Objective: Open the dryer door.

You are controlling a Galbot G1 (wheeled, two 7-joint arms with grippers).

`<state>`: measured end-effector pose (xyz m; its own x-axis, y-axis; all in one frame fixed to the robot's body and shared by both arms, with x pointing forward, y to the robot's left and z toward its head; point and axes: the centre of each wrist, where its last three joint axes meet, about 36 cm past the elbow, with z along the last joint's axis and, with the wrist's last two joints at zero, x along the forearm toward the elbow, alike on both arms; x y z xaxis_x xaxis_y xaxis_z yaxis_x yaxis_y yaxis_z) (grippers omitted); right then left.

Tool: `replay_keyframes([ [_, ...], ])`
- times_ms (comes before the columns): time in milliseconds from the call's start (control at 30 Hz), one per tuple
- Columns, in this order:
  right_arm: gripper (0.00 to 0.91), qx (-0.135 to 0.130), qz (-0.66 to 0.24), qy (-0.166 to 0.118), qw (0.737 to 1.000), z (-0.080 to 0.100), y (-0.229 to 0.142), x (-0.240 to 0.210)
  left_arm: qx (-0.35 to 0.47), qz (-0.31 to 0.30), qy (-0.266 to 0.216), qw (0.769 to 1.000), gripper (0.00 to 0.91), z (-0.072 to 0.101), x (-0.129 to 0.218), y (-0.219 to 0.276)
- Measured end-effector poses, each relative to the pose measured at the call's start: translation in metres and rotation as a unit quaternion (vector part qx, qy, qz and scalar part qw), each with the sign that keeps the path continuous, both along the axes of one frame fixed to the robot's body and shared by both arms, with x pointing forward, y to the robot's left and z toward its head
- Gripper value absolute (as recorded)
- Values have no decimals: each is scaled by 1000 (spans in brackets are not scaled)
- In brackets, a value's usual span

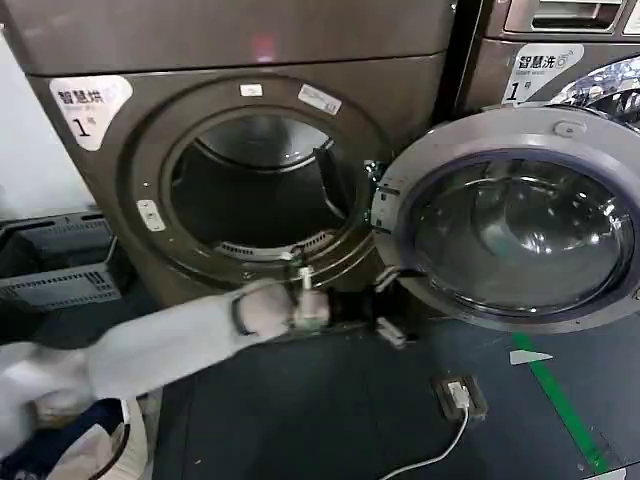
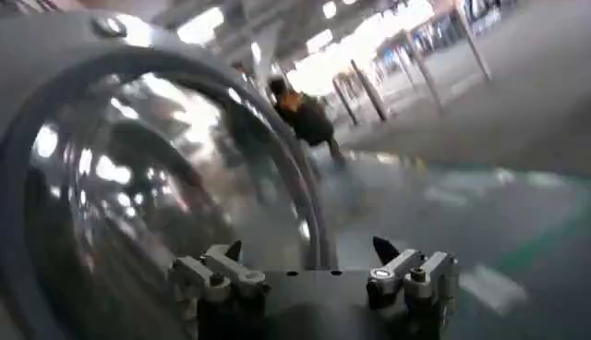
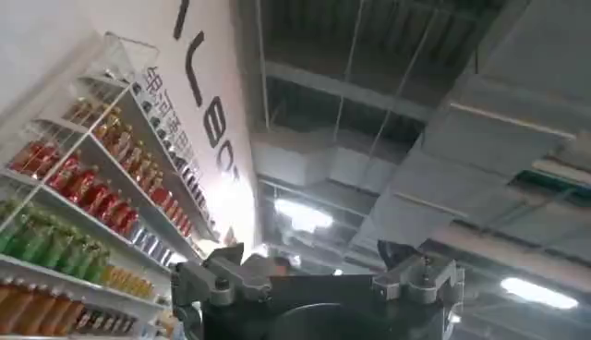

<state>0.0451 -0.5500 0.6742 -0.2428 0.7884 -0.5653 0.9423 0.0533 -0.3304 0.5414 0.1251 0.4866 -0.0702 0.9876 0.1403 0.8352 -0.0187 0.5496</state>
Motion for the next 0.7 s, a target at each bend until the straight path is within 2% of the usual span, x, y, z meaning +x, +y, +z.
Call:
replay_keyframes([
  [267,907,-4,-6,-4,1000,2,-6,-4,84,19,-30,996,907,3,-6,88],
  [467,907,-6,-7,-3,1000,5,-9,-6,139,71,-46,987,907,6,-14,154],
  [700,907,-16,-11,4,1000,5,-10,-4,196,145,-40,969,907,1,-36,232],
])
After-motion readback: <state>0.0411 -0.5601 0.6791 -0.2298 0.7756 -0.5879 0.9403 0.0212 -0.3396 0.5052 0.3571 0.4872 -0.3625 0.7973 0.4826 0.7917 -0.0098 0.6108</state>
